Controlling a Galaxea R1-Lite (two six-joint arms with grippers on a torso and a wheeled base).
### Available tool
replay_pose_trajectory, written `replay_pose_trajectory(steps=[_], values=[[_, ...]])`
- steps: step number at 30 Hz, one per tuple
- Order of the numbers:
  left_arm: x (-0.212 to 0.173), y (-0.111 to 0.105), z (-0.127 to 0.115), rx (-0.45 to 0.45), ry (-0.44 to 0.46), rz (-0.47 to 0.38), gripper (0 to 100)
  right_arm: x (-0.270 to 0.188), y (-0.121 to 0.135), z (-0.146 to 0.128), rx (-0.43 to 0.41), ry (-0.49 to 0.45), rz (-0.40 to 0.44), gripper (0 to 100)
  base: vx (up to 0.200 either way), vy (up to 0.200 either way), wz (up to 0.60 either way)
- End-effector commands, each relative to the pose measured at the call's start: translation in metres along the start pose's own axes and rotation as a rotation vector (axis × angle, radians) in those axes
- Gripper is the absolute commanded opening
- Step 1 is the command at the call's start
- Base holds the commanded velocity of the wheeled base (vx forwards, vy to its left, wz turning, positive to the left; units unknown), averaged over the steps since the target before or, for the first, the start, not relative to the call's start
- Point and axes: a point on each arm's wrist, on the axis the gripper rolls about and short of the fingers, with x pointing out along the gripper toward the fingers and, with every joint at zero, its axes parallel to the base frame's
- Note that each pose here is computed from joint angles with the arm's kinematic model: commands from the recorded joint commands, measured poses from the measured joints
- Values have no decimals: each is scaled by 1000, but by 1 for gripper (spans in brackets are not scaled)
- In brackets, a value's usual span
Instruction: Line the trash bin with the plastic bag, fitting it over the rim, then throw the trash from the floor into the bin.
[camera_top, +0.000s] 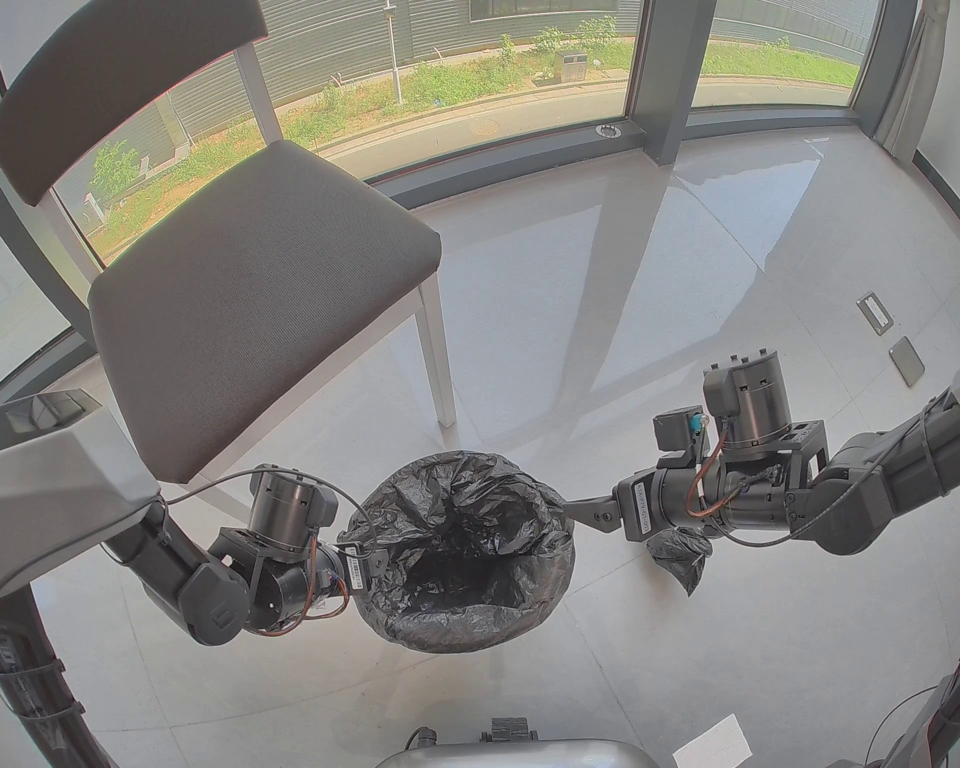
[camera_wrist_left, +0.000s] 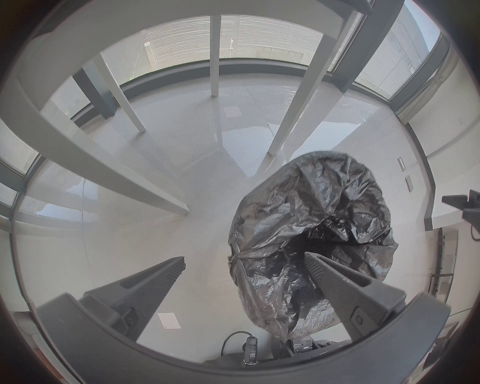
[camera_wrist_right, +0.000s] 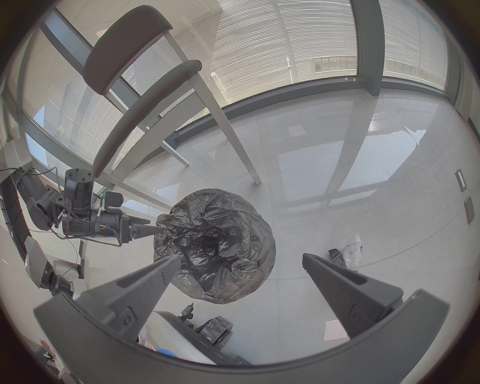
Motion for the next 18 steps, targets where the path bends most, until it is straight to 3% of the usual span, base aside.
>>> replay_pose_trajectory(steps=[1, 4, 5, 18], values=[[14, 2, -10, 10, 44, 22, 100, -4, 0, 1, 0, -6, 0, 100, 0, 0, 0], [18, 1, -10, 8, 45, 23, 100, -4, 0, 1, 0, -6, 0, 100, 0, 0, 0], [19, 1, -10, 7, 46, 25, 0, -4, 0, 1, 0, -6, 0, 100, 0, 0, 0], [19, 3, -9, -5, 42, 29, 0, -4, 0, 2, 0, -12, 0, 100, 0, 0, 0]])
